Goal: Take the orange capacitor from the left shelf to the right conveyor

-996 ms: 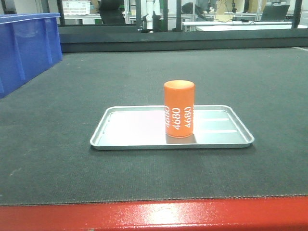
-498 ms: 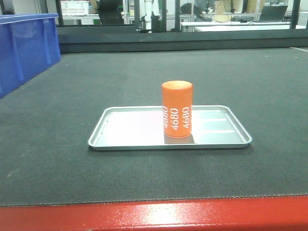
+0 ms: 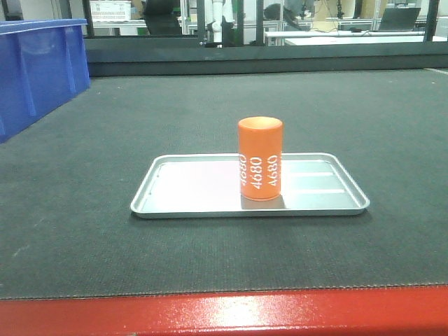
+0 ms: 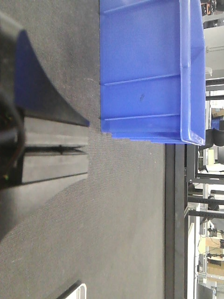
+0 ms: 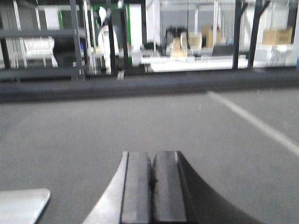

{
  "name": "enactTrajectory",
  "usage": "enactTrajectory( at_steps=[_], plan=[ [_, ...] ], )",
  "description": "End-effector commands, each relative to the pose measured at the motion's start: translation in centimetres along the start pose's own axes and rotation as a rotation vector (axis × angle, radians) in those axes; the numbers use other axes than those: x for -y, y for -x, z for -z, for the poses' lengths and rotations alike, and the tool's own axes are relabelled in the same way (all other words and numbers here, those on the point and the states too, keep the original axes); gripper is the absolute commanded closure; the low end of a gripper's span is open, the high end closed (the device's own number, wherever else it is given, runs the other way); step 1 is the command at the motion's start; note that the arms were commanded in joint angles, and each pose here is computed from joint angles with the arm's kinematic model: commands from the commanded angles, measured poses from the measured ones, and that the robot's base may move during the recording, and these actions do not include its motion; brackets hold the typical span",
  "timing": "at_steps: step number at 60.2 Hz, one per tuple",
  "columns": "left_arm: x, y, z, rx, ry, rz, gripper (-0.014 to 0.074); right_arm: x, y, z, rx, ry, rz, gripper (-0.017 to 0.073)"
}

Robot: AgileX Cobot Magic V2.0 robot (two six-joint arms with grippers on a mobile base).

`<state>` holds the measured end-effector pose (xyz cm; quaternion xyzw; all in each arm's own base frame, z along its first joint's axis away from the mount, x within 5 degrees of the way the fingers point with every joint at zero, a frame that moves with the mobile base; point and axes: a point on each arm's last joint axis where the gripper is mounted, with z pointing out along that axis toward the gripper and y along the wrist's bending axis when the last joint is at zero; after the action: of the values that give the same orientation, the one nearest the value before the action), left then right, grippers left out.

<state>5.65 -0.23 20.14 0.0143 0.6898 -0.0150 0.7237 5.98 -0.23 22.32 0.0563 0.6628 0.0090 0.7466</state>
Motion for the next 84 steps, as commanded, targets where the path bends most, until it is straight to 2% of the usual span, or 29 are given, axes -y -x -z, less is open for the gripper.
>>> enactTrajectory(
  at_steps=[1,8,16,24,25,26,34,38,40,45,50,61,70,84],
  plan=[
    [0.0,1.0,0.1,0.096,-0.004,0.006,0.0699,-0.7,0.7,0.0,0.057,0.079,0.005,0.0502],
    [0.0,1.0,0.1,0.096,-0.004,0.006,0.0699,-1.0,0.9,0.0,0.079,0.111,-0.001,0.0502],
    [0.0,1.0,0.1,0.096,-0.004,0.006,0.0699,-0.8,1.0,0.0,0.093,0.092,-0.091,0.0502],
    [0.0,1.0,0.1,0.096,-0.004,0.006,0.0699,-0.4,1.2,0.0,0.155,0.051,-0.113,0.0502],
    [0.0,1.0,0.1,0.096,-0.004,0.006,0.0699,-0.3,1.2,0.0,0.170,0.045,-0.131,0.0502],
    [0.0,1.0,0.1,0.096,-0.004,0.006,0.0699,-0.2,1.2,0.1,0.182,0.038,-0.111,0.0502],
    [0.0,1.0,0.1,0.096,-0.004,0.006,0.0699,0.2,1.7,0.4,0.265,-0.006,-0.068,0.0502],
    [0.0,1.0,0.1,0.096,-0.004,0.006,0.0699,0.1,1.8,0.8,0.284,0.021,-0.023,0.0502],
    [0.0,1.0,0.1,0.096,-0.004,0.006,0.0699,-0.1,1.8,0.9,0.285,0.048,-0.019,0.0502],
    [0.0,1.0,0.1,0.096,-0.004,0.006,0.0699,-0.5,1.6,1.0,0.261,0.126,-0.039,0.0502],
    [0.0,1.0,0.1,0.096,-0.004,0.006,0.0699,-0.6,1.2,1.0,0.218,0.157,-0.035,0.0502],
    [0.0,1.0,0.1,0.096,-0.004,0.006,0.0699,-0.2,-0.6,0.8,0.107,0.104,-0.028,0.0502],
    [0.0,1.0,0.1,0.096,-0.004,0.006,0.0699,0.1,-0.6,0.7,0.102,0.049,-0.018,0.0502],
    [0.0,1.0,0.1,0.096,-0.004,0.006,0.0699,-0.1,-0.3,0.8,0.144,0.067,-0.022,0.0502]
  ],
)
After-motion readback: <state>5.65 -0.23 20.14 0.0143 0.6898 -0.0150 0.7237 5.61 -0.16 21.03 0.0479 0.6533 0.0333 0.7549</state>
